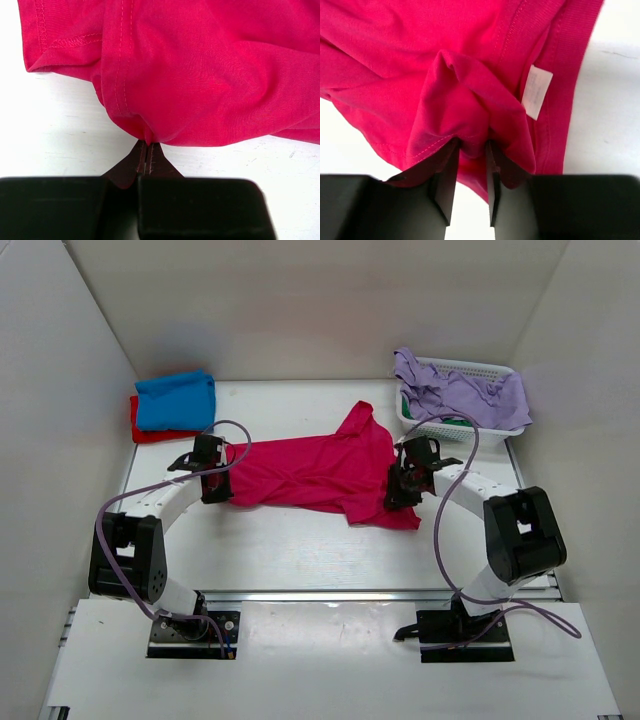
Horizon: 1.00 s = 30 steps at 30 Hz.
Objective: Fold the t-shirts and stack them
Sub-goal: Flatten out the tshirt
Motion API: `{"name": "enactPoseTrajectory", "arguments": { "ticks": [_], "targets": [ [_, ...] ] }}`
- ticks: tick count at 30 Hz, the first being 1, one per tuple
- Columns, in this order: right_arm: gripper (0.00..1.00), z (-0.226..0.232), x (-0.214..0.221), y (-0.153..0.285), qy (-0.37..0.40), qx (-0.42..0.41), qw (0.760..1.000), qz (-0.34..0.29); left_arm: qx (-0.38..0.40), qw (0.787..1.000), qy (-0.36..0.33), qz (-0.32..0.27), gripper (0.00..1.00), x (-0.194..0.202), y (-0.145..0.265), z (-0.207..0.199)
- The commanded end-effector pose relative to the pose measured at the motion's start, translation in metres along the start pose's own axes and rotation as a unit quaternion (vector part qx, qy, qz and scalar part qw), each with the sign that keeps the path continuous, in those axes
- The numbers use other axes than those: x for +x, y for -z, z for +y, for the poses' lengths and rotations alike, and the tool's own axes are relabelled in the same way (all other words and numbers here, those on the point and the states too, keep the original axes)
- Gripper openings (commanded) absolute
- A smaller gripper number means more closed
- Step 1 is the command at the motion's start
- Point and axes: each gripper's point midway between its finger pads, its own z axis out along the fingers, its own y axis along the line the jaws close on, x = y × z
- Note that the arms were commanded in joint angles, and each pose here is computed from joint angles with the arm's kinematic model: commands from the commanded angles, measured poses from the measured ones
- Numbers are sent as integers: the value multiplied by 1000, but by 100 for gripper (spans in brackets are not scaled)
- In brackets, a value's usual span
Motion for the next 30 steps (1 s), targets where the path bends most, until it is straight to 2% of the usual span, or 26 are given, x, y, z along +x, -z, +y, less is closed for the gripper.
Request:
{"name": "enactPoseTrajectory", "arguments": {
  "ticks": [1,4,11,18,22,30],
  "targets": [
    [23,10,-25,2,5,-23,999,-33,10,1000,-3,-13,0,-3,6,-2],
    [0,9,-26,6,7,-13,999,-34,7,1000,2,-14,0,-4,7,-1],
    [0,3,-38,66,22,13,999,-40,13,999,25,-38,0,-31,26,9],
    [0,-47,-8,125,-5,56,998,-31,31,998,25,-52,0,-47,58,5],
    [0,-51,5,139,-3,60,998,-28,57,993,37,-100,0,-60,91,-2],
    [0,-28,27,155,24,17,999,-15,88,988,23,-128,0,-68,146,-11]
  ]
}}
